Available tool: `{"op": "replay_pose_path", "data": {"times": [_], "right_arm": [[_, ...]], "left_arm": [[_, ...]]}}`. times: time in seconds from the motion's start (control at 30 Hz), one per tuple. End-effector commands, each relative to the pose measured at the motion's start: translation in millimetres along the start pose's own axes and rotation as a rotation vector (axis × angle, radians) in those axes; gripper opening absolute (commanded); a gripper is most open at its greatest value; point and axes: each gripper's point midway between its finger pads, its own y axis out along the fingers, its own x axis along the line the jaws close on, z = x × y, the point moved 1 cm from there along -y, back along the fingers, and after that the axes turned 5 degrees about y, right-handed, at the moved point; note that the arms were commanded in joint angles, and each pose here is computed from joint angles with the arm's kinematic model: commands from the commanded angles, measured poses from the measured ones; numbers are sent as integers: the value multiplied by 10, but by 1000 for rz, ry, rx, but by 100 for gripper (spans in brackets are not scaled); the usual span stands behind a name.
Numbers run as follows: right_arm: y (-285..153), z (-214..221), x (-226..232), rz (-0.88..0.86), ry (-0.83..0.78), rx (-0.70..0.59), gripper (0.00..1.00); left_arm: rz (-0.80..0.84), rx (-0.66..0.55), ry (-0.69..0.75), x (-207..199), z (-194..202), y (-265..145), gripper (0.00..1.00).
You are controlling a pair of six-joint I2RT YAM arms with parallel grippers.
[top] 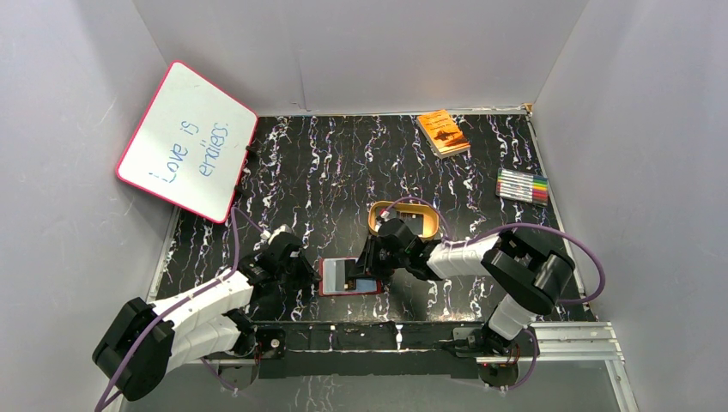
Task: Put the credit cards into the card holder
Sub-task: Insert the credit card into the card holder.
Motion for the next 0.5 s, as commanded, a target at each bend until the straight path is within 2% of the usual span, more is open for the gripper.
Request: {"op": "replay_pose_path", "data": {"times": [0.0,0.47], "right_arm": [[31,-11,126,-11,-46,3,31],[107,8,235,-11,-101,32,35]], "left_arm": [[-87,73,8,267,197,17,4],[-62,97,9,219,232,15,2]]}}
